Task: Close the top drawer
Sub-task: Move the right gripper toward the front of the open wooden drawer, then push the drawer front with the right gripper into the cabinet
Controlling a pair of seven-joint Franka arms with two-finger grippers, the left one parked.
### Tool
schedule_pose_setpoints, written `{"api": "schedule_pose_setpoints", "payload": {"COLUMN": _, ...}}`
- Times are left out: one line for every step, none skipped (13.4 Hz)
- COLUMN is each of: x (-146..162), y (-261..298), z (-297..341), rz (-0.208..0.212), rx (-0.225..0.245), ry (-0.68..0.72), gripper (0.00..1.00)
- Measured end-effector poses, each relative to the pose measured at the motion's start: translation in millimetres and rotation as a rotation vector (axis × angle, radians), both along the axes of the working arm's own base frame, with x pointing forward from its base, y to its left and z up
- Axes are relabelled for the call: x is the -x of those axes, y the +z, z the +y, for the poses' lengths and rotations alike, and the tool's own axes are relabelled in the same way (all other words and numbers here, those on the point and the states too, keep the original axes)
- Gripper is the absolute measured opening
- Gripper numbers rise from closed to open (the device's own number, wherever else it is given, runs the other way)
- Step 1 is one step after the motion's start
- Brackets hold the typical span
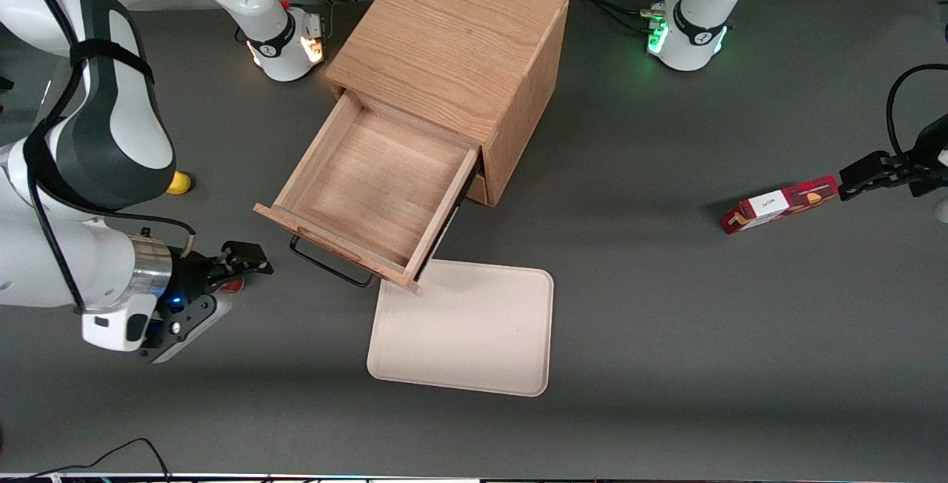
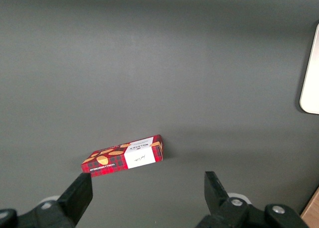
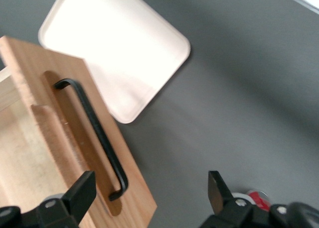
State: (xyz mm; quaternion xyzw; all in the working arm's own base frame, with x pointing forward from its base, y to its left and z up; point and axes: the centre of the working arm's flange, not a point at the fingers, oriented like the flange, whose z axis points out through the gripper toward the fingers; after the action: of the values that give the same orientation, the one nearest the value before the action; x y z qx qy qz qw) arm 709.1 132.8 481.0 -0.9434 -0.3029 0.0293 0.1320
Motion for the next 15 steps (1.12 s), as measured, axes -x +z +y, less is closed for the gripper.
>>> {"api": "schedule_pose_setpoints", "payload": {"x": 0, "y": -8, "z": 5, "rz": 0.009, "rx": -0.013, "ry": 0.030, "gripper": 1.00}}
{"api": "schedule_pose_setpoints", "payload": {"x": -1, "y": -16, "z": 10, "rz": 0.019, "rx": -0.023, "ry": 0.054, "gripper": 1.00}}
{"api": "schedule_pose_setpoints", "payload": {"x": -2, "y": -27, "z": 14, "rz": 0.032, "rx": -0.033, "ry": 0.074, "gripper": 1.00}}
{"api": "schedule_pose_setpoints", "payload": {"x": -3, "y": -38, "z": 20, "rz": 0.048, "rx": -0.044, "ry": 0.091, "gripper": 1.00}}
{"api": "schedule_pose_setpoints", "payload": {"x": -3, "y": -50, "z": 26, "rz": 0.067, "rx": -0.055, "ry": 0.104, "gripper": 1.00}}
{"api": "schedule_pose_setpoints", "payload": {"x": -3, "y": -61, "z": 31, "rz": 0.084, "rx": -0.062, "ry": 0.112, "gripper": 1.00}}
{"api": "schedule_pose_setpoints", "payload": {"x": -3, "y": -70, "z": 34, "rz": 0.097, "rx": -0.066, "ry": 0.117, "gripper": 1.00}}
{"api": "schedule_pose_setpoints", "payload": {"x": -4, "y": -78, "z": 35, "rz": 0.111, "rx": -0.068, "ry": 0.120, "gripper": 1.00}}
{"api": "schedule_pose_setpoints", "payload": {"x": -3, "y": -83, "z": 35, "rz": 0.126, "rx": -0.069, "ry": 0.124, "gripper": 1.00}}
{"api": "schedule_pose_setpoints", "payload": {"x": -3, "y": -87, "z": 35, "rz": 0.137, "rx": -0.069, "ry": 0.127, "gripper": 1.00}}
{"api": "schedule_pose_setpoints", "payload": {"x": -3, "y": -89, "z": 35, "rz": 0.140, "rx": -0.069, "ry": 0.129, "gripper": 1.00}}
{"api": "schedule_pose_setpoints", "payload": {"x": -2, "y": -90, "z": 35, "rz": 0.143, "rx": -0.070, "ry": 0.134, "gripper": 1.00}}
{"api": "schedule_pose_setpoints", "payload": {"x": -1, "y": -92, "z": 36, "rz": 0.150, "rx": -0.071, "ry": 0.141, "gripper": 1.00}}
{"api": "schedule_pose_setpoints", "payload": {"x": 0, "y": -96, "z": 37, "rz": 0.159, "rx": -0.072, "ry": 0.148, "gripper": 1.00}}
{"api": "schedule_pose_setpoints", "payload": {"x": 0, "y": -100, "z": 40, "rz": 0.166, "rx": -0.073, "ry": 0.155, "gripper": 1.00}}
